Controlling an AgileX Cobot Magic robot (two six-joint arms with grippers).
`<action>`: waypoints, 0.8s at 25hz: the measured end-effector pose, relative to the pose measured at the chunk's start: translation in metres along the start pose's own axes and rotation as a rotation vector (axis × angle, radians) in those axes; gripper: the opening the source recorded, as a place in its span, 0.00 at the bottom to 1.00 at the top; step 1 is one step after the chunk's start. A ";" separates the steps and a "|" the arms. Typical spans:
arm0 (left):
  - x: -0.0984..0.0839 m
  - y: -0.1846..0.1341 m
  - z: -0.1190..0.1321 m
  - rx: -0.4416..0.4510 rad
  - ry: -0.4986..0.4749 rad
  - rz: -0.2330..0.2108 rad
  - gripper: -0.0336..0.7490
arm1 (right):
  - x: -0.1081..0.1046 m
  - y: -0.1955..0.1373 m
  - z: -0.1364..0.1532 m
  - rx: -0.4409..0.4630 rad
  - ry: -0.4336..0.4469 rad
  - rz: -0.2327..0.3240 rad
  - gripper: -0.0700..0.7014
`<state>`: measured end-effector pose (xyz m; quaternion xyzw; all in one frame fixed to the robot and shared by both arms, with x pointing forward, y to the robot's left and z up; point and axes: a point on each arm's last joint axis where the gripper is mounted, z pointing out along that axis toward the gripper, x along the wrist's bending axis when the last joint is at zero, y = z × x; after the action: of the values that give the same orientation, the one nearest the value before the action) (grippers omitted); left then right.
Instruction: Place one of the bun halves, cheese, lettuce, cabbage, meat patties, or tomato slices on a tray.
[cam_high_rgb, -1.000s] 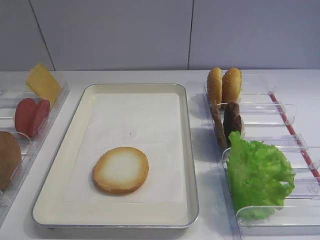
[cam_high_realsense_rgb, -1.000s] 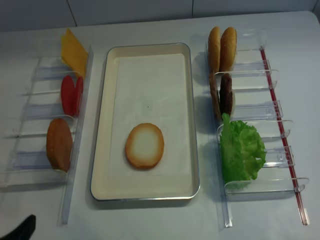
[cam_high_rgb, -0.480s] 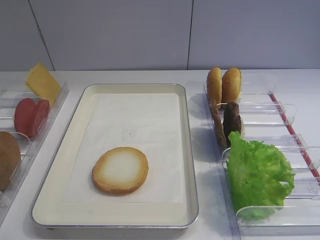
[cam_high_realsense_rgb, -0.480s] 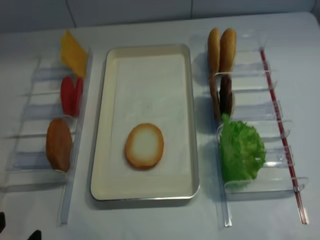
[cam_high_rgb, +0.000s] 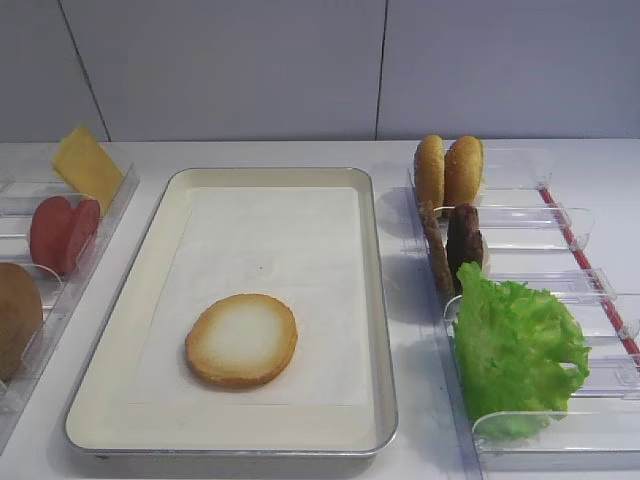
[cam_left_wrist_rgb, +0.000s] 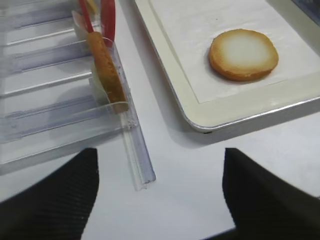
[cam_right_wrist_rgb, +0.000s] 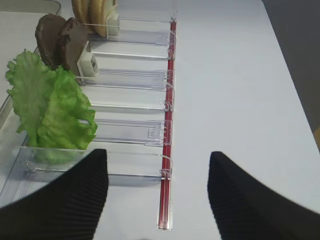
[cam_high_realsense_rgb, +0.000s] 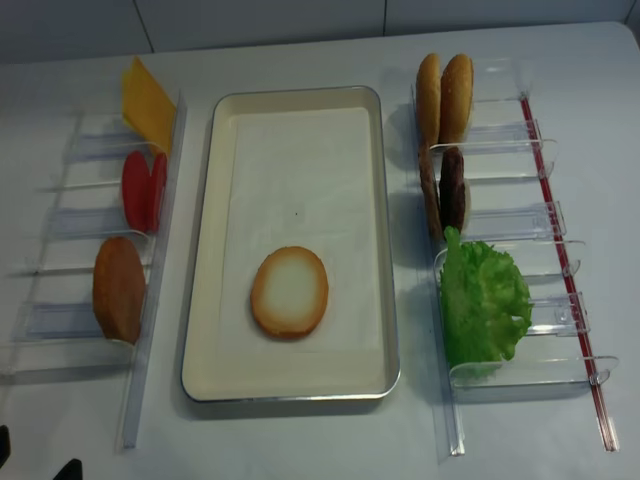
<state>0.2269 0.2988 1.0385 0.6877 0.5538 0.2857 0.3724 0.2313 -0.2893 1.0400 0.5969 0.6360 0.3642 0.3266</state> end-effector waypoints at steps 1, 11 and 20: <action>0.000 0.000 0.001 0.001 0.016 -0.011 0.66 | 0.000 0.000 0.000 0.000 0.000 0.000 0.68; -0.002 0.000 0.001 -0.002 0.161 -0.109 0.66 | 0.000 0.000 0.000 0.000 0.000 0.000 0.68; -0.002 0.000 0.001 -0.003 0.182 -0.123 0.66 | 0.000 0.000 0.000 0.000 0.000 0.000 0.69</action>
<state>0.2276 0.2962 1.0380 0.6232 0.6260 0.3243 0.3384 0.2313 -0.2893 1.0400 0.5969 0.6360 0.3642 0.3266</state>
